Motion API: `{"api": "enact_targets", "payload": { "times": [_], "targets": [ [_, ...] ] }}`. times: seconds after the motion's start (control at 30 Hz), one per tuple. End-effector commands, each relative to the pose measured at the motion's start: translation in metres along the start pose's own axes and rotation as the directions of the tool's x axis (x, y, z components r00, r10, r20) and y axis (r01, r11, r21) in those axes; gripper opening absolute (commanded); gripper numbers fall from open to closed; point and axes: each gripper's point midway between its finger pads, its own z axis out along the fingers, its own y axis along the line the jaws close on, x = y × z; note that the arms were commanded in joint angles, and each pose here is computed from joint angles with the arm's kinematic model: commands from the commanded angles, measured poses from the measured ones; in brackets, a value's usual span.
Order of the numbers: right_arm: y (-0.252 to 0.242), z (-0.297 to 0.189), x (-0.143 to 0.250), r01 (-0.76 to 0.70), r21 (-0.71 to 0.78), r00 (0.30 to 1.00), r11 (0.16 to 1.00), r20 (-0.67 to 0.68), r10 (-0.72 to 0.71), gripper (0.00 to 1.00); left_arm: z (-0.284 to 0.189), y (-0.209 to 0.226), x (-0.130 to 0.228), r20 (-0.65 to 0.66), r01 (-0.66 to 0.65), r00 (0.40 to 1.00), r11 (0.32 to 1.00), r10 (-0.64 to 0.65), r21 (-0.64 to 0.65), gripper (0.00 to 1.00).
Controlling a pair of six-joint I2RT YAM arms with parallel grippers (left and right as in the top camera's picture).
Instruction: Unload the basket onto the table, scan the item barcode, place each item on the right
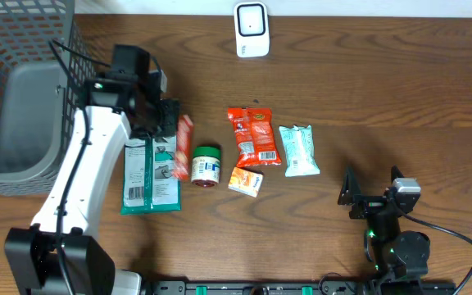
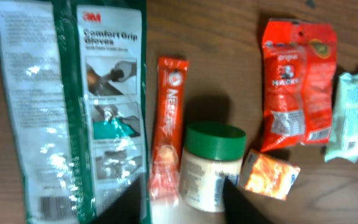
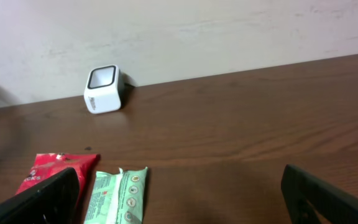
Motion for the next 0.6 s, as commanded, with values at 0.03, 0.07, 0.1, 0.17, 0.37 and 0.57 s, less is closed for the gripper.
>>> {"api": "enact_targets", "payload": {
  "times": [0.03,0.07,0.1,0.17,0.37,0.57],
  "targets": [
    [-0.0013,-0.0002,0.0000,-0.004,0.005,1.000,1.000,0.001,0.004,0.99,0.0073,0.0006,0.0052,-0.009,0.016,1.000,1.000,-0.016,-0.003,0.71],
    [-0.0013,-0.0002,0.0000,-0.004,0.005,1.000,1.000,0.001,0.004,0.99,0.0061,0.0004,0.0042,-0.005,0.016,1.000,1.000,-0.016,-0.001,0.72],
    [-0.0013,-0.0002,0.0000,-0.004,0.005,1.000,1.000,0.001,0.004,0.99,0.0056,0.0001,0.0036,-0.003,0.015,1.000,1.000,-0.015,-0.001,0.72],
    [-0.0013,-0.0002,-0.0001,-0.004,0.005,1.000,1.000,0.001,0.004,0.99,0.0050,-0.0003,0.0033,-0.002,0.015,1.000,1.000,-0.015,0.000,0.73],
    [-0.0013,-0.0002,0.0000,-0.004,0.005,1.000,1.000,0.001,0.004,0.99,0.0051,0.0007,0.0068,-0.016,0.018,1.000,1.000,-0.018,-0.004,0.74],
    [-0.0013,-0.0002,0.0000,-0.004,0.005,1.000,1.000,0.001,0.004,0.99,0.0051,0.0007,0.0067,-0.016,0.018,1.000,1.000,-0.018,-0.004,0.85]
  ]
}}
